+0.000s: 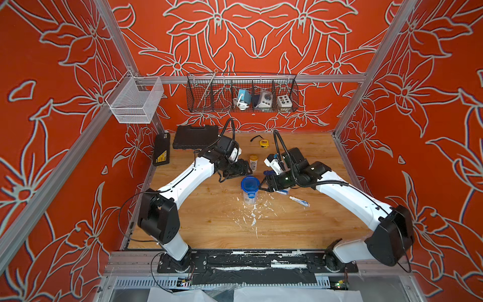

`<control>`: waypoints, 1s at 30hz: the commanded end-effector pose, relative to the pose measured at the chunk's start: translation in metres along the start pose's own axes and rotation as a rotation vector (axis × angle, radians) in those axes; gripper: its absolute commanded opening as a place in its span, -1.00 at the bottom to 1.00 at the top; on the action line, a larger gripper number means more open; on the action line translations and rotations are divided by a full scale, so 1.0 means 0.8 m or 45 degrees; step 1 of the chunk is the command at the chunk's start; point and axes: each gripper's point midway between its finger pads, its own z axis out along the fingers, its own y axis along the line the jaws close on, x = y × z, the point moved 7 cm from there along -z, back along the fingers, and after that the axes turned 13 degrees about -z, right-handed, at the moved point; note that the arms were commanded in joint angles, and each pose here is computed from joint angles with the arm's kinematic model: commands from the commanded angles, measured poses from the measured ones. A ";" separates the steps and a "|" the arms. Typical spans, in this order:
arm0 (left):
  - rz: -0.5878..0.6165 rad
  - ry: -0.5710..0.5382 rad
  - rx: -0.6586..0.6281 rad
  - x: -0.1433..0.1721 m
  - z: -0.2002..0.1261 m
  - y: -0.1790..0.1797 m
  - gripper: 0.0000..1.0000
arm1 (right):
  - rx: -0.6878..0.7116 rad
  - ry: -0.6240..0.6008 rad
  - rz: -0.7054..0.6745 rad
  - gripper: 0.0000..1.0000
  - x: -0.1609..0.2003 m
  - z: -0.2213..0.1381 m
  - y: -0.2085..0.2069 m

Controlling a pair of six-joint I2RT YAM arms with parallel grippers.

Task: Pack away toiletry kits
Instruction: Close the fastener on the container.

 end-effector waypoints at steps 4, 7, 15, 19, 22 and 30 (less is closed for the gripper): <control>0.032 0.010 -0.025 -0.023 0.043 -0.004 0.28 | 0.121 0.188 -0.095 0.40 0.030 0.015 0.016; 0.048 0.004 -0.083 -0.021 0.055 -0.002 0.21 | 0.122 0.192 -0.090 0.40 0.031 0.027 0.022; 0.058 -0.021 -0.190 -0.011 0.046 0.015 0.12 | 0.145 0.223 -0.052 0.40 0.032 0.051 0.008; 0.043 -0.031 -0.212 -0.003 0.037 0.023 0.05 | 0.143 0.201 -0.023 0.39 0.031 0.056 0.003; 0.030 -0.036 -0.217 0.002 0.031 0.027 0.02 | 0.130 0.188 -0.010 0.37 0.026 0.059 0.000; 0.012 -0.038 -0.226 0.012 0.020 0.033 -0.01 | 0.128 0.164 0.026 0.35 0.015 0.062 -0.019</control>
